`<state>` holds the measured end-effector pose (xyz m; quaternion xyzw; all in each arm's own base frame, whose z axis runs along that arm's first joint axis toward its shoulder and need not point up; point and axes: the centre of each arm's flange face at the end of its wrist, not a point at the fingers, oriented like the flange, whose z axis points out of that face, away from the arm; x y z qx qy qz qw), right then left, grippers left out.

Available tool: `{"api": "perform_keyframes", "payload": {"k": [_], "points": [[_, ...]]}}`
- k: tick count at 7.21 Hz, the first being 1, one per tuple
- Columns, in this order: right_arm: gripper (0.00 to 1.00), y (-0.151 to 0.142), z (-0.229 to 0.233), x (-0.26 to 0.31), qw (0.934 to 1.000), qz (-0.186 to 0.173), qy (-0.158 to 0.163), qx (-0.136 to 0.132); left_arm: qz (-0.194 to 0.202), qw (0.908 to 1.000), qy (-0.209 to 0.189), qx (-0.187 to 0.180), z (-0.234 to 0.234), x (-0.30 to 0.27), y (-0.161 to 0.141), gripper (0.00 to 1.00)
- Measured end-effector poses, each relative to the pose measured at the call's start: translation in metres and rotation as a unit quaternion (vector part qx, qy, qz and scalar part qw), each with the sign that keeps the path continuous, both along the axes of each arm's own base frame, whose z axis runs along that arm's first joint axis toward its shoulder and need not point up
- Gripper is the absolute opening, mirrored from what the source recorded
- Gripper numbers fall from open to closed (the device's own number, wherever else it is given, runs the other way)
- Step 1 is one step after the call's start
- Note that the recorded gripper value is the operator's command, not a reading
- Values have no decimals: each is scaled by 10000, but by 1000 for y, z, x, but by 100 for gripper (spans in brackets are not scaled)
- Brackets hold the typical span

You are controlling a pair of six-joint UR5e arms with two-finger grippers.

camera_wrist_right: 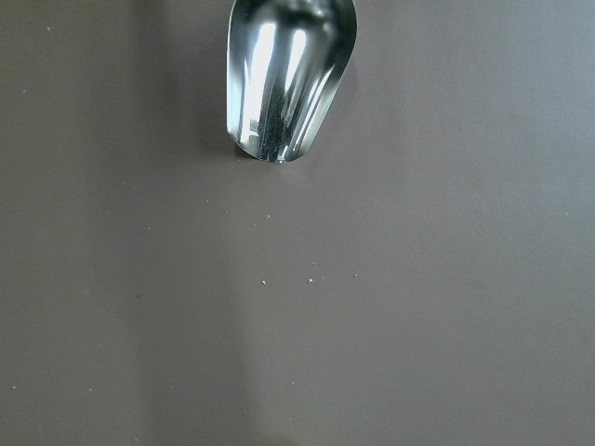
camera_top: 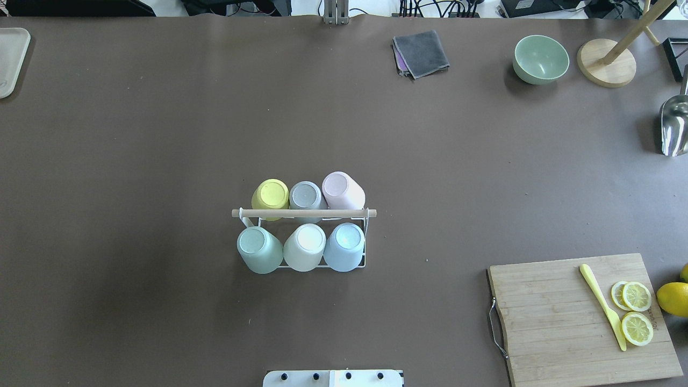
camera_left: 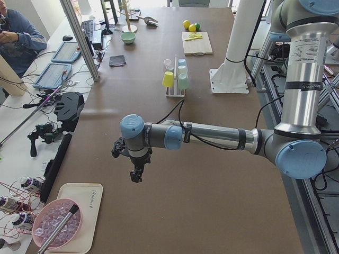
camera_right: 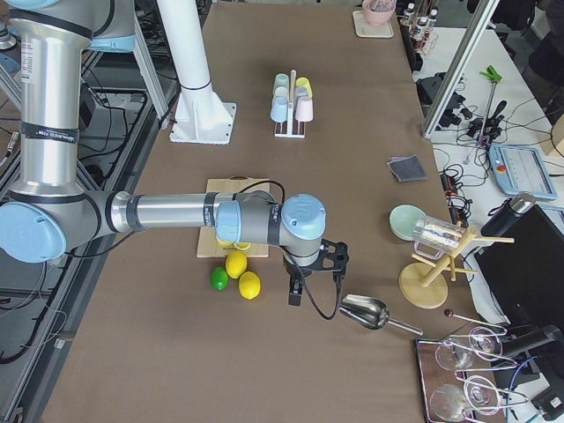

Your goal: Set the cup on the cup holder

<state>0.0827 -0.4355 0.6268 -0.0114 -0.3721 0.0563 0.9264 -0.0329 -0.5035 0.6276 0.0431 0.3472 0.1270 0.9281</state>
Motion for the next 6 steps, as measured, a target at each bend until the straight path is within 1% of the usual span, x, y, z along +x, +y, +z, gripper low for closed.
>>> {"api": "perform_keyframes", "payload": {"k": [1,3,6], "points": [[100,0,0,0,10000,1,-2,-2,-57,9999,-5,-93,7,-5,5,98],[100,0,0,0,10000,-3,-11,1,-128,9998,-1,-160,14,-12,6,98],[100,1,2,0,10000,-16,-19,-5,-131,9997,36,-222,22,-15,11,97]]}}
